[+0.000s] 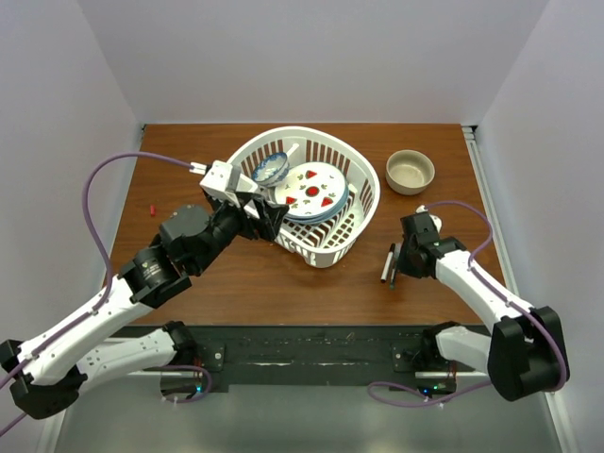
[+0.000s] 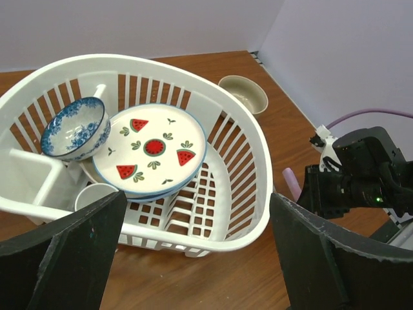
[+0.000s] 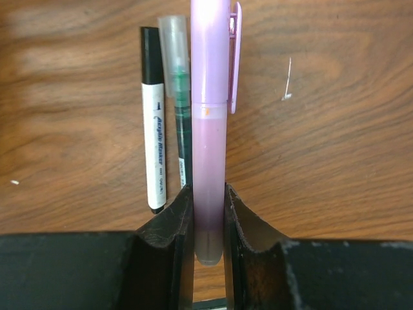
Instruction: Insert the pens into the pen caps
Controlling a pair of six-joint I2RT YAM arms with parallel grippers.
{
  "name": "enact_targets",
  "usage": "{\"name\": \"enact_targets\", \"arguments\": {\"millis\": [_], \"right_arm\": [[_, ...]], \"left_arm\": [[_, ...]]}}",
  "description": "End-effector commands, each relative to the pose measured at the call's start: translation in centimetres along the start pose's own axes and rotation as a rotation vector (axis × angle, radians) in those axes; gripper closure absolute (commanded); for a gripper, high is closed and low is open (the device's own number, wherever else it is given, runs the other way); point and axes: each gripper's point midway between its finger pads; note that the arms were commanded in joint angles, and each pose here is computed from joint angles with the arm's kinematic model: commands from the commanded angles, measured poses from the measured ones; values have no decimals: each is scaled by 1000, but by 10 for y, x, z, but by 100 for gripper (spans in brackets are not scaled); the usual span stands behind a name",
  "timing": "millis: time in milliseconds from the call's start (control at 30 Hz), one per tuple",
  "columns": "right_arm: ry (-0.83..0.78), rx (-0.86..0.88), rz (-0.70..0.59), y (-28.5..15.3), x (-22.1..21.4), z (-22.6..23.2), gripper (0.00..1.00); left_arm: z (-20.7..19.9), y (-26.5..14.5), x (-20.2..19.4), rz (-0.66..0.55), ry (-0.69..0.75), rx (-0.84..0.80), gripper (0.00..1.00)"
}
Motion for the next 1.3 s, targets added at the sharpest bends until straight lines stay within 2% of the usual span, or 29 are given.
{"name": "enact_targets", "arguments": {"millis": [0, 400, 533, 733, 900, 1033, 1100, 1133, 1167, 1267], "right_arm": [[73, -27, 5, 3, 0, -1, 89], [97, -142, 55, 10, -8, -16, 77], [96, -131, 56, 12, -8, -14, 69], [84, -105, 64, 15, -7, -7, 64], [55, -38, 19, -11, 17, 6, 58], [31, 32, -21, -39, 33, 16, 51], [28, 93, -59, -57, 42, 23, 48], [26, 126, -78, -66, 47, 28, 48], [21, 169, -113, -77, 51, 30, 43], [8, 266, -166, -102, 59, 40, 40]], "left_arm": [[4, 4, -5, 8, -15, 21, 2], [48, 13, -13, 38, -109, 255, 0], [69, 16, -17, 70, -152, 347, 0], [110, 11, -16, 53, -233, 495, 0], [159, 2, -19, 48, -308, 662, 0], [201, -6, -46, 110, -447, 770, 2], [232, -18, -55, 93, -506, 884, 4], [251, -32, -58, 74, -503, 984, 5], [262, -38, -60, 69, -502, 1041, 5], [295, -62, -59, 30, -503, 1198, 7]]}}
Point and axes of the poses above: each gripper's point midway between its finger pads, its own y axis out along the fingers, its own z axis along the line the jaws close on, x = y × z, and after that the axes turned 3 degrees about y, right-handed
